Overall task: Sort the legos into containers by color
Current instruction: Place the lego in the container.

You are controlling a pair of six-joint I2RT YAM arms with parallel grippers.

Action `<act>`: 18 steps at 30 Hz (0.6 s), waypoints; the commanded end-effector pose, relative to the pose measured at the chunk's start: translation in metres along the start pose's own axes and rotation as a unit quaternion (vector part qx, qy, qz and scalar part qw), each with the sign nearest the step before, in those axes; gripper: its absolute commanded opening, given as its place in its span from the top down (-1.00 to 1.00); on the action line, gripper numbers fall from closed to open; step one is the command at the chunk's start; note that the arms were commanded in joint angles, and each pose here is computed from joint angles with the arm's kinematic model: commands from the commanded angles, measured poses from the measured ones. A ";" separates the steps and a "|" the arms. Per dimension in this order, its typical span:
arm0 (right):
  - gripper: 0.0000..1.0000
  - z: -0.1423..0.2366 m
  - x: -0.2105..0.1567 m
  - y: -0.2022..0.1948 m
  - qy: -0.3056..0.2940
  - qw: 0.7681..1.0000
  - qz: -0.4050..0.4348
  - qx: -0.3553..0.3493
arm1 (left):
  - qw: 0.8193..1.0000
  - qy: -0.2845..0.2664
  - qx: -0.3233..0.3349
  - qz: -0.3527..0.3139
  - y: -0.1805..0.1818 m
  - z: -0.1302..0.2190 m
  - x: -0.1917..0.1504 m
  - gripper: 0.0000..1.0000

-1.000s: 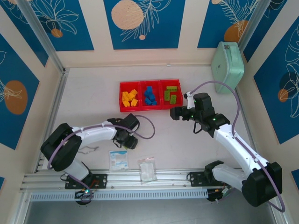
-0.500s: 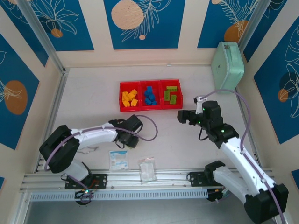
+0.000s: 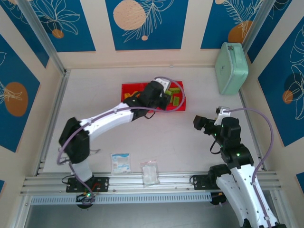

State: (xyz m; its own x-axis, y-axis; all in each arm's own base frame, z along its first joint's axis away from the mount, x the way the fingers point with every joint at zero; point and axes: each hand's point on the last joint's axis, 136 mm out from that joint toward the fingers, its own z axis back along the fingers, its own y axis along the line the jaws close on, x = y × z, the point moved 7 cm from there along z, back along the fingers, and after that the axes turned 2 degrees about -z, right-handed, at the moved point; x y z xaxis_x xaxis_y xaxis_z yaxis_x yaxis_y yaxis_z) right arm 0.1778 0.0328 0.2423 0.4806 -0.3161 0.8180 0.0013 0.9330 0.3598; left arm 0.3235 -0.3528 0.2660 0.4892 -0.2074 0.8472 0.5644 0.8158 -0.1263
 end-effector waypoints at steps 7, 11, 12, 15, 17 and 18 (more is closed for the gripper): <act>-0.98 0.034 -0.011 -0.008 -0.006 0.999 -0.039 -0.020 | 0.999 0.004 0.035 0.033 0.016 -0.100 0.027 1.00; -0.98 0.043 -0.010 -0.007 -0.021 0.999 -0.033 -0.013 | 0.998 -0.014 0.031 0.053 0.020 -0.121 0.034 1.00; -0.98 0.044 -0.010 -0.007 -0.023 0.999 -0.032 -0.016 | 0.998 -0.017 0.035 0.056 0.021 -0.124 0.034 1.00; -0.98 0.042 -0.011 -0.007 -0.021 0.999 -0.030 -0.018 | 0.997 -0.019 0.034 0.064 0.023 -0.135 0.032 1.00; -0.98 0.041 -0.012 -0.007 -0.019 0.999 -0.029 -0.016 | 0.997 -0.016 0.031 0.068 0.024 -0.142 0.029 0.99; -0.98 0.040 -0.012 -0.007 -0.018 0.999 -0.029 -0.016 | 0.997 -0.015 0.028 0.070 0.024 -0.145 0.028 0.96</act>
State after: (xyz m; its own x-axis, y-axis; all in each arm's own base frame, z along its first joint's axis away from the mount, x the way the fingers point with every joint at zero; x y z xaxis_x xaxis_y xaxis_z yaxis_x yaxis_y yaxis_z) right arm 0.1387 0.0252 0.2420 0.4668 -0.3604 0.8076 0.0434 0.9214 0.3862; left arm 0.4414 -0.4107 0.2065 0.5437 -0.1170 0.8311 0.4533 0.8743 -0.1735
